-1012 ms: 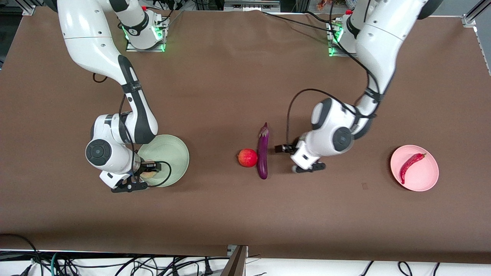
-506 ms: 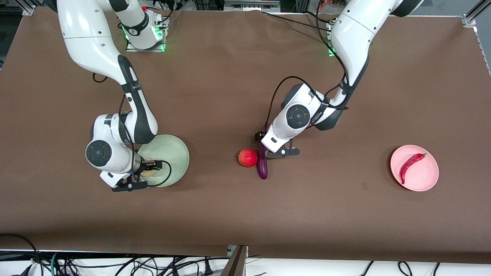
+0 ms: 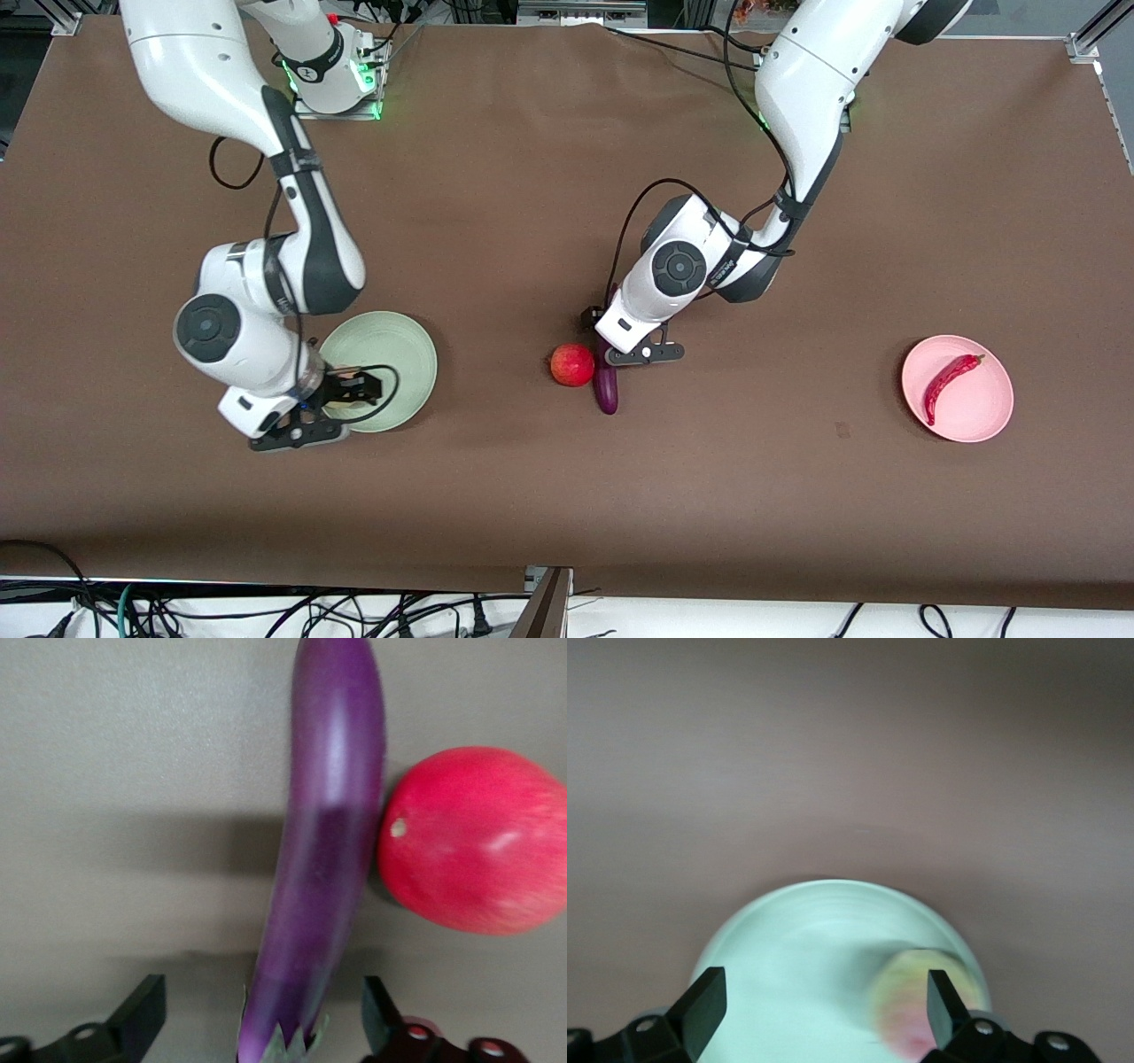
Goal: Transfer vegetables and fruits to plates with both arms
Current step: 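Grasp the purple eggplant with the left gripper while the right gripper reaches the pomegranate, then carry the eggplant to the pink plate while the right gripper approaches the pomegranate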
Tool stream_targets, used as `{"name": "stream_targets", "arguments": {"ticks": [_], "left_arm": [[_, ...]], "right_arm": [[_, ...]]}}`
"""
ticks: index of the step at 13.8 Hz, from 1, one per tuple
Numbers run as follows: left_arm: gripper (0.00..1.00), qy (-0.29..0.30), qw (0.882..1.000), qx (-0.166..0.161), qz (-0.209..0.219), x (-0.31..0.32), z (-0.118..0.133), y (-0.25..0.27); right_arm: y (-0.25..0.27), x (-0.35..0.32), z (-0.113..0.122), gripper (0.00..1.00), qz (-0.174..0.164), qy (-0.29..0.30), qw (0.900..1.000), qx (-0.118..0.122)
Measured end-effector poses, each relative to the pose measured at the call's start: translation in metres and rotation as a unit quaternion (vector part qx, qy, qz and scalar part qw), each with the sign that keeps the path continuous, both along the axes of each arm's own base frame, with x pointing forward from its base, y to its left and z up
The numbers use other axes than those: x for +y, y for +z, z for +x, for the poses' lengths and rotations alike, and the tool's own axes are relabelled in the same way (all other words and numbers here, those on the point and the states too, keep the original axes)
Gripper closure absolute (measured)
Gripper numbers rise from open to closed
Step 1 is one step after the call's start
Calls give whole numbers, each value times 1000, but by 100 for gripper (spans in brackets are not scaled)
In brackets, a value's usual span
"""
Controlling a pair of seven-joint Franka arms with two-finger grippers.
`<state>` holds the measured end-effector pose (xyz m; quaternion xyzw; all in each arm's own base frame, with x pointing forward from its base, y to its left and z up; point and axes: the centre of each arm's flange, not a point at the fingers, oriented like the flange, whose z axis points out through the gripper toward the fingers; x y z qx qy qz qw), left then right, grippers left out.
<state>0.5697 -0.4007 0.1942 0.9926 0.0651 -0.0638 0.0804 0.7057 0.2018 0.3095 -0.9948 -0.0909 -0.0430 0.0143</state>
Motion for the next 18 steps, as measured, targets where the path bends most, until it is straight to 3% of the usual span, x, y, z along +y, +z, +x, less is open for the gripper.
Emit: {"name": "stream_targets", "arguments": {"ticks": [3,6,8,11,14,18], "left_arm": [[42,2,1000,5,4,3,1,-14],[63,5,1000,2,4,5,5,-13],[63,11,1000,-7,4,13,16,-8],[63,1,1000,-20,2,86,68,19],[67,-81,997,-16,-5,192,106,53],[67,-183,983,8,-31,343,120,69]], "right_arm": [[-2,70,-20,0,12,-41,999,-8],[-13,118,-36,0,24,-79,996,-19],[-23,144,-44,0,41,-111,993,-29],[-38,188,-60,0,75,-142,986,-49],[-49,216,-75,0,87,-150,983,-55],[-65,250,-99,0,93,-142,984,-54]]}}
